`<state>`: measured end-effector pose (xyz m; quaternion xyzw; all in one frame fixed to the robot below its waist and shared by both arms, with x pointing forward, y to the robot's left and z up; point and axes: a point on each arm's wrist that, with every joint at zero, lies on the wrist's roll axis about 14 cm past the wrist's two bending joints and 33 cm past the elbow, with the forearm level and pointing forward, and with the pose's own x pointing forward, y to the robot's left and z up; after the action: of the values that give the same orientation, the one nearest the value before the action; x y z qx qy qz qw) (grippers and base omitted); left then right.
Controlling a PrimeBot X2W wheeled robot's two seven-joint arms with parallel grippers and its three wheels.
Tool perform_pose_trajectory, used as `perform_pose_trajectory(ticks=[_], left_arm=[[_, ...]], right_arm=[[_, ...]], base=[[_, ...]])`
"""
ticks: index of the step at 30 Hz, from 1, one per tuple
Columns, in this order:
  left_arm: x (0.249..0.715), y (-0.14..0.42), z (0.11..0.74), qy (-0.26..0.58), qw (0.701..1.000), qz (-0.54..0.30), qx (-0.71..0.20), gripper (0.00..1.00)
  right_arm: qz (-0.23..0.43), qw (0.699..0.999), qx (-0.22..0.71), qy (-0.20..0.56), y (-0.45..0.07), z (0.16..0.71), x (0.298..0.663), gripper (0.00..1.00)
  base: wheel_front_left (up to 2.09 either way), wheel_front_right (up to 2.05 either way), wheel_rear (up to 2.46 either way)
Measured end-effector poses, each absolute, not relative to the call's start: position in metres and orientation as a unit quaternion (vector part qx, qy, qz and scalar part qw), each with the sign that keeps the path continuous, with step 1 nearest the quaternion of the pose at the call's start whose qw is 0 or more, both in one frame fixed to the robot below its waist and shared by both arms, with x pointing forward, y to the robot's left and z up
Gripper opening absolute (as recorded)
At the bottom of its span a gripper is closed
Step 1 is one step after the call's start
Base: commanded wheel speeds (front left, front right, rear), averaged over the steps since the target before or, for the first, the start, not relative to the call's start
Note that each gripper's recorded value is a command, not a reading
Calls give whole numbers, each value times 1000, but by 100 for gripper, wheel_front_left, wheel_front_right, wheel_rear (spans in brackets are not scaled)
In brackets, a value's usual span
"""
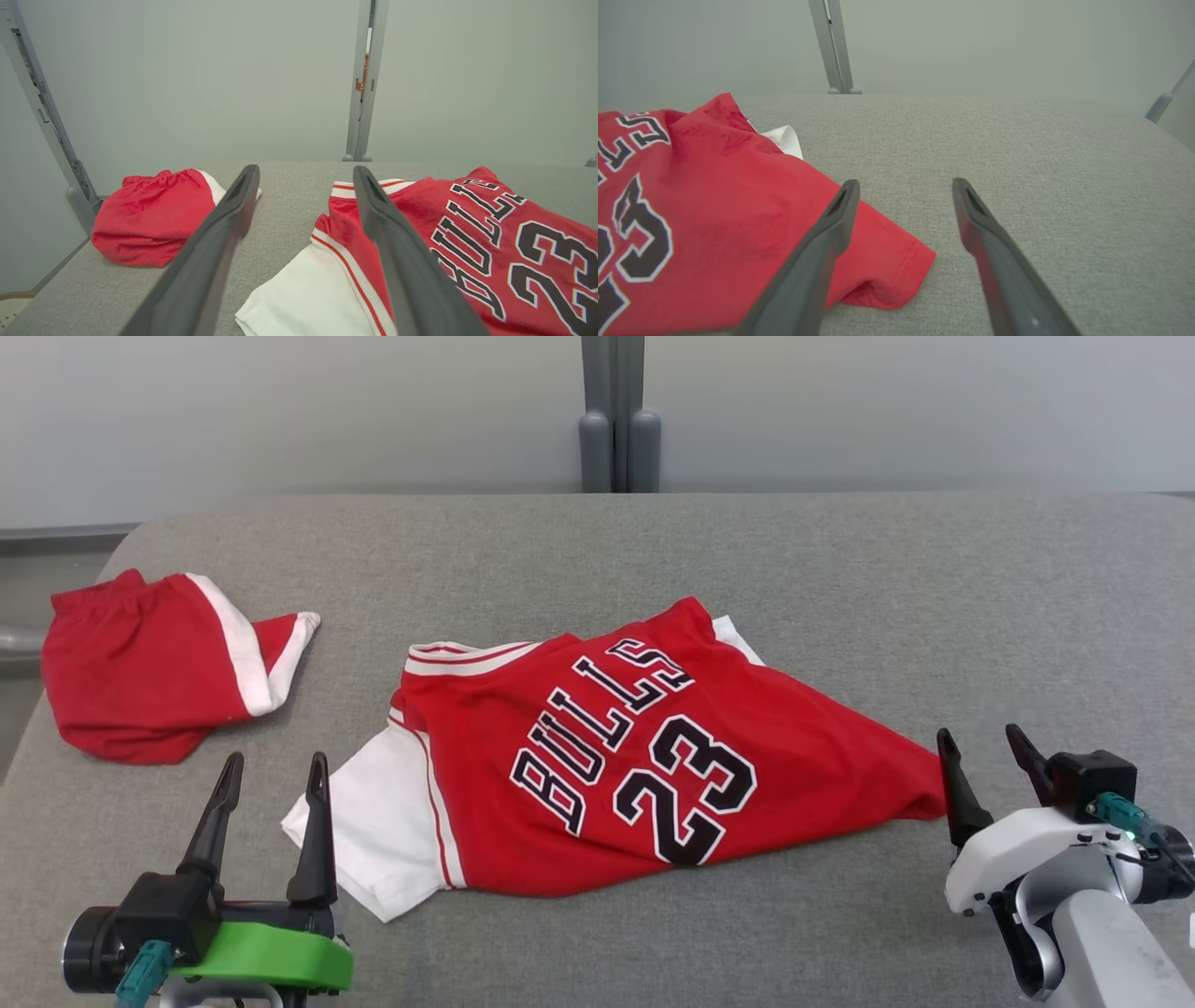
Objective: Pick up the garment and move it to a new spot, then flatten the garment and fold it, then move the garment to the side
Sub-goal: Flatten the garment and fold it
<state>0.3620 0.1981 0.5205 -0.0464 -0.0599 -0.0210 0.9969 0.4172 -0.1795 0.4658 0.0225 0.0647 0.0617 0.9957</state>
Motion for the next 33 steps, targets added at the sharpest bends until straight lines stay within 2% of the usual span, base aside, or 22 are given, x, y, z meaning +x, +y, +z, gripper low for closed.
perform_pose_trajectory(ticks=[6, 15, 16, 17, 18, 25, 33], left_arm=[[366, 200, 512, -47, 998, -16, -48, 100], [364, 208, 502, -33, 998, -2, -49, 100], [364, 208, 502, -33, 998, -2, -49, 100], [364, 208, 503, -33, 998, -2, -48, 100], [364, 208, 503, -33, 998, -3, -48, 100], [362, 202, 508, -41, 998, -11, -51, 100], [362, 197, 510, -46, 997, -18, -52, 100]], right_arm=[[55, 990, 26, 124, -182, 426, 430, 100], [54, 979, 45, 192, -171, 379, 424, 100], [53, 978, 50, 196, -169, 377, 423, 80], [52, 977, 57, 198, -167, 377, 422, 37], [50, 977, 65, 198, -165, 377, 422, 0], [44, 981, 77, 172, -170, 393, 422, 0], [10, 996, 57, 73, -220, 452, 428, 0]], base=[[0, 0, 0], [0, 0, 0], [0, 0, 0], [0, 0, 0], [0, 0, 0], [0, 0, 0], [0, 0, 0]])
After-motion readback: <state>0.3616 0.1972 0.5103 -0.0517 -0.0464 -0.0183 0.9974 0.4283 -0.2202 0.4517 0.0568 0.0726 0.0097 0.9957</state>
